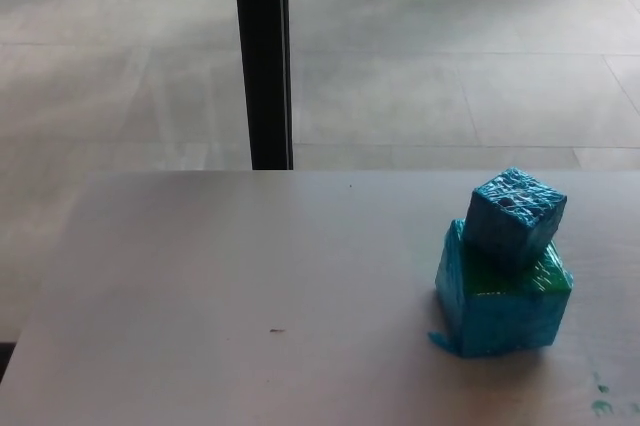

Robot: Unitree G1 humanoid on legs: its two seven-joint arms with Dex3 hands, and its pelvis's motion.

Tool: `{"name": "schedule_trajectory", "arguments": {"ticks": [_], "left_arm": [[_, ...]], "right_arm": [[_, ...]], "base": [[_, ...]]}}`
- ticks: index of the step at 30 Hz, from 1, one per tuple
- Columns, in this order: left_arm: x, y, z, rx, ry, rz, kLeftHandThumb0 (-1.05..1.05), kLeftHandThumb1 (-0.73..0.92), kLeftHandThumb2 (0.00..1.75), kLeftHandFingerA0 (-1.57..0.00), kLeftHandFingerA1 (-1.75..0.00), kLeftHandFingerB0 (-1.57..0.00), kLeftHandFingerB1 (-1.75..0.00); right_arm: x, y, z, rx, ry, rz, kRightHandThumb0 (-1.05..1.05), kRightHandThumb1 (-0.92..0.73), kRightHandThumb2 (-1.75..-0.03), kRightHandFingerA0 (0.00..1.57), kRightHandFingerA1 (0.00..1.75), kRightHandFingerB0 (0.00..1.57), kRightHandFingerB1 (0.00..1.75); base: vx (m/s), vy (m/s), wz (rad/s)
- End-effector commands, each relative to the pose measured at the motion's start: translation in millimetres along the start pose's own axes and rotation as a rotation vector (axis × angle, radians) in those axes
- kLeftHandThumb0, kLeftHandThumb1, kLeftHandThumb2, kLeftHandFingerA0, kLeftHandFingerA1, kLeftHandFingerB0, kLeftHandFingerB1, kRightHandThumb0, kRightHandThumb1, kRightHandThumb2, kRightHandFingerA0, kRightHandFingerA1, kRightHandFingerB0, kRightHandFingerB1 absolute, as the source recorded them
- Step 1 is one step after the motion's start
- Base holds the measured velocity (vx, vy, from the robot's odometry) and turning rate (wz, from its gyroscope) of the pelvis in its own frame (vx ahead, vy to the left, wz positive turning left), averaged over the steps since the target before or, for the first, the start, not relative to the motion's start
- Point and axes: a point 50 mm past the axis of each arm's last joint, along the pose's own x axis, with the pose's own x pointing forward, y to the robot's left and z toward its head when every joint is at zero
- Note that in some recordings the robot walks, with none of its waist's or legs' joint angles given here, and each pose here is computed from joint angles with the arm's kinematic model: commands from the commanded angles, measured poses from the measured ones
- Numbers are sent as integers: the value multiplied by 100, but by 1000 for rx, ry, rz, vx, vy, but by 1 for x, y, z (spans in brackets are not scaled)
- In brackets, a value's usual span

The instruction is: The robot uses its right hand to pick up the small cube kept on the middle on the desk and place it on the bigger cube kept next to it

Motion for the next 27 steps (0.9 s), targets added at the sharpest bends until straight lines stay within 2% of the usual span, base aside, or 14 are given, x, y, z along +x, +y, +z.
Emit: {"name": "schedule_trajectory", "arguments": {"ticks": [1, 2, 3, 5, 8, 10, 13, 14, 16, 17, 22, 25, 26, 27], "left_arm": [[-5, 9, -2, 5, -6, 8, -73, 57, 102, -40, -66, -47, -61], [-5, 9, -2, -4, -3, 8, -72, 70, 61, -39, -61, -50, -50], [-4, 8, -2, -4, 0, 12, -71, 71, 62, -43, -62, -52, -51], [-4, 8, -2, 4, 0, 12, -71, 71, 62, -40, -60, -48, -46], [-4, 8, -2, 0, 3, 23, -71, 71, 61, -44, -64, -53, -52], [-3, 6, -1, 3, 5, 11, -70, 72, 62, -37, -60, -46, -47], [-3, 4, -3, -4, 0, 0, -72, 70, 61, -41, -62, -51, -49], [-2, 2, -4, 9, -2, 4, -71, 72, 62, -44, -59, -53, -47], [-2, 2, -4, 19, -3, 7, -71, 72, 62, -44, -59, -53, -47], [-1, 0, -5, -27, 2, -1, -70, 68, 61, -43, -60, -51, -48], [-1, -1, -4, 21, 3, 1, -73, 71, 62, -43, -60, -50, -48], [-1, -2, -4, 16, 1, 4, -73, 72, 61, -44, -60, -52, -46], [-1, -2, -6, 17, 2, 4, -72, 72, 62, -43, -60, -51, -48], [0, -2, -7, -3, 14, 15, -72, 58, 102, -41, -65, -47, -60]], "right_arm": [[-54, 7, -64, 149, 184, -205, -80, -53, -81, 0, 11, 0, 0], [-62, 12, -72, 193, 217, -258, -64, -58, -69, 0, 0, 0, 18], [-69, 18, -81, 225, 258, -287, -78, -53, -84, 0, 16, 4, 5], [-81, 33, -97, 273, 312, -331, -71, -53, -85, 0, 26, 0, 12], [-100, 62, -121, 320, 457, -364, -60, -66, -69, 0, 10, 1, 21], [-111, 77, -134, 363, 545, -363, -64, -69, -76, 0, 7, 2, 21], [-135, 123, -159, 502, 696, -368, -80, -56, -92, 0, 39, 0, 37], [-141, 135, -161, 550, 731, -388, -71, -72, -71, 0, 30, 2, 41], [-143, 138, -161, 560, 736, -397, -71, -72, -71, 0, 30, 2, 41], [-152, 157, -164, 576, 811, -416, -71, -79, -67, 0, 52, 1, 45], [-172, 200, -172, 716, 965, -462, -68, -77, -68, 0, 79, 2, 59], [-175, 210, -171, 792, 992, -464, -64, -77, -63, 0, 67, 2, 58], [-177, 216, -170, 823, 996, -458, -64, -76, -72, 0, 62, 6, 54], [-181, 223, -168, 827, 1011, -449, -36, -59, -110, 9, 62, 0, 53]], "base": [[0, 0, 0], [0, 0, 0], [0, 0, 0], [0, 0, 0], [0, 0, 0], [0, 0, 0], [0, 0, 0], [0, 0, 0], [0, 0, 0], [0, 0, 0], [0, 0, 0], [0, 0, 0], [0, 0, 0], [0, 0, 0]]}}
